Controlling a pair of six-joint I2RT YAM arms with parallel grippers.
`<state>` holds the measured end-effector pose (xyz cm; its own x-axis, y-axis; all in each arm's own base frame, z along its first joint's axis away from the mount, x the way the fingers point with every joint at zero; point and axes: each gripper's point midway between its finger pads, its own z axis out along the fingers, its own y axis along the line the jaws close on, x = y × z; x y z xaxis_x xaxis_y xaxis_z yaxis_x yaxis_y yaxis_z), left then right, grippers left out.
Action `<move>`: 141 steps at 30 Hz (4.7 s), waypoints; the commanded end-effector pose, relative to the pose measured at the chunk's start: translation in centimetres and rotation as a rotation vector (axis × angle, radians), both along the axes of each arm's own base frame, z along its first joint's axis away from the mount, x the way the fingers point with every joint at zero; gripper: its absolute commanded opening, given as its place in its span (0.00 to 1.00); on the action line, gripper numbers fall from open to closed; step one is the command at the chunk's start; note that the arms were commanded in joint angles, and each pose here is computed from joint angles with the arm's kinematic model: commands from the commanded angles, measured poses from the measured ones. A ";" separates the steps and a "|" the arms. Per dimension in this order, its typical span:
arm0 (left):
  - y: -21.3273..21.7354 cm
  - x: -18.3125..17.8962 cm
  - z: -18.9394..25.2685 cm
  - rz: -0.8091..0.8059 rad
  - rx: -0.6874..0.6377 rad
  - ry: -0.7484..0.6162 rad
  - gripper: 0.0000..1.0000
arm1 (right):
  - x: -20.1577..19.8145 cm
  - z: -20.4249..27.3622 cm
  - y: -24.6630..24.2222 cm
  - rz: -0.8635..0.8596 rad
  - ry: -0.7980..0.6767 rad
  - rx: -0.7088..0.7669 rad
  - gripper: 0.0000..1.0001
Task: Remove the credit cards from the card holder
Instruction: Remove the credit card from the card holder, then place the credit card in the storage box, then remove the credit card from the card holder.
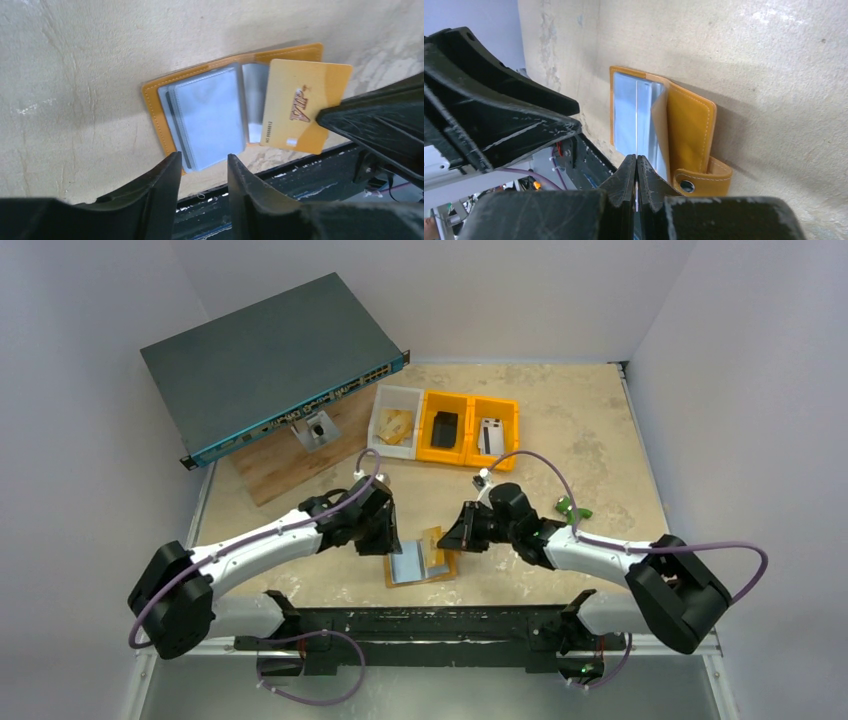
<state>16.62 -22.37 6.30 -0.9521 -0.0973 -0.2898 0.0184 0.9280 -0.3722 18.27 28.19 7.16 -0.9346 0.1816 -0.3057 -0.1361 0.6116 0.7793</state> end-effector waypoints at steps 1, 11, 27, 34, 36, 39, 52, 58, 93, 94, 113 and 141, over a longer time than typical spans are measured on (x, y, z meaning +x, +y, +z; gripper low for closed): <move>0.3 1.0 3.0 -0.008 -0.013 -0.090 0.47 | 1.2 3.0 0.9 0.001 -0.065 0.050 0.00; 3.2 1.8 6.2 0.028 0.003 -0.195 0.91 | 4.1 6.8 2.5 -0.028 -0.108 0.123 0.00; 6.0 1.7 9.5 0.063 -0.023 -0.280 0.98 | 22.3 12.4 6.6 -0.110 -0.223 0.158 0.00; 6.3 1.4 10.3 0.064 -0.038 -0.297 0.98 | 28.2 10.1 8.6 -0.139 -0.204 0.127 0.00; 6.3 1.3 10.5 0.063 -0.042 -0.298 0.98 | 29.5 9.6 9.0 -0.147 -0.207 0.116 0.00; 6.3 1.2 10.5 0.063 -0.044 -0.295 0.98 | 31.0 8.8 9.4 -0.156 -0.205 0.107 0.00; 6.0 1.1 10.3 0.057 -0.054 -0.284 0.98 | 31.6 9.0 9.3 -0.154 -0.209 0.100 0.35; 5.9 1.2 10.1 0.061 -0.059 -0.277 0.98 | 30.2 10.2 8.4 -0.158 -0.218 0.089 0.36; 5.8 1.4 7.6 0.062 -0.013 -0.227 0.98 | 6.3 11.0 3.8 -0.069 -0.292 -0.131 0.57; 5.8 1.4 7.6 0.063 -0.011 -0.226 0.98 | 5.6 10.6 4.1 -0.059 -0.288 -0.139 0.58; 6.0 1.2 5.2 0.081 0.017 -0.175 0.98 | 0.6 2.6 6.8 0.100 -0.234 -0.394 0.69; 5.5 0.6 3.8 0.077 -0.004 -0.135 0.98 | -1.6 -5.6 7.1 0.155 -0.164 -0.697 0.53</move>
